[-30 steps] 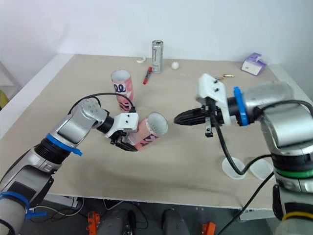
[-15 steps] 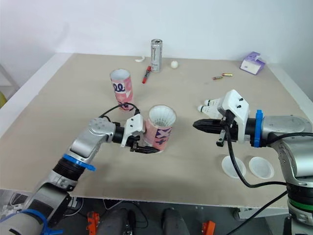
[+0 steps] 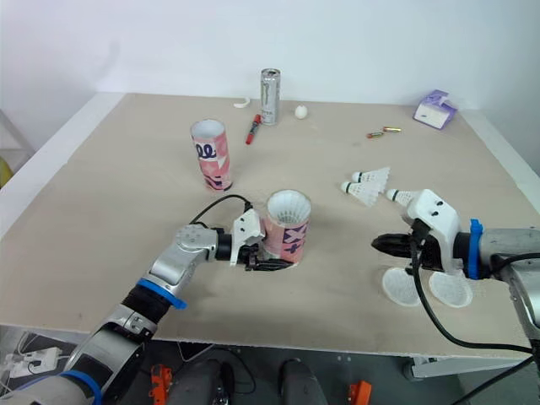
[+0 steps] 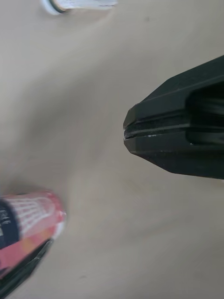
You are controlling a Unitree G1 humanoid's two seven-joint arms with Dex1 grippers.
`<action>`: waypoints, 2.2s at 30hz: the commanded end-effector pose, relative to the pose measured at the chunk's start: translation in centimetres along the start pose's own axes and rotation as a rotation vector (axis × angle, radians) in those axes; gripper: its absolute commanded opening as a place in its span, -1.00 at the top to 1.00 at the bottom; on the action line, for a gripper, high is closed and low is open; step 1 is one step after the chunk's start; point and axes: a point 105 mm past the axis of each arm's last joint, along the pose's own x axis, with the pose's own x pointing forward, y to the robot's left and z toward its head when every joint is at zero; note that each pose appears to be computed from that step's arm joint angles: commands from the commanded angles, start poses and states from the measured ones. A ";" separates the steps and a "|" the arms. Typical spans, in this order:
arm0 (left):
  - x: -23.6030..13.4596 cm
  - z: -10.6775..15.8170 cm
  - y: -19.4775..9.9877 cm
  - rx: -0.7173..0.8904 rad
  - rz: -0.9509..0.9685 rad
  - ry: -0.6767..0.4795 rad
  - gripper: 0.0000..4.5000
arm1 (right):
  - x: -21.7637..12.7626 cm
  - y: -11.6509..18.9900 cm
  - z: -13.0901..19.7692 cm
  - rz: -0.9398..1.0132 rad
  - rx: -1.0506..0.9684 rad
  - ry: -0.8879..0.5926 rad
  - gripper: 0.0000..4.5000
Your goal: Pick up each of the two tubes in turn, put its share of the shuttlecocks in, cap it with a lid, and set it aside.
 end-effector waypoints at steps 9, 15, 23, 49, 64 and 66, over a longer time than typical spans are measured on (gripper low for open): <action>0.1 -1.4 -1.1 -0.026 -0.053 0.006 -0.31 | -2.3 -2.2 -2.5 -0.041 -0.025 0.160 -0.99; 0.1 -1.5 -1.4 -0.008 -0.073 0.010 -0.31 | -1.5 -2.6 -3.5 -0.039 0.008 0.196 -0.99; -0.2 -1.6 -1.4 -0.018 -0.068 0.008 -0.31 | -0.5 -2.8 -4.8 -0.012 -0.019 0.266 -0.99; -0.4 -2.9 -1.1 -0.090 -0.040 0.055 -0.31 | 0.9 -0.5 -1.8 0.113 -0.227 0.188 0.97; -0.6 -3.9 -1.4 -0.130 -0.082 0.117 -0.31 | -1.4 2.6 15.2 0.171 -0.733 -0.187 0.97; -0.5 -4.0 -1.3 -0.129 -0.082 0.120 -0.31 | -1.2 3.1 16.7 0.193 -0.789 -0.211 0.97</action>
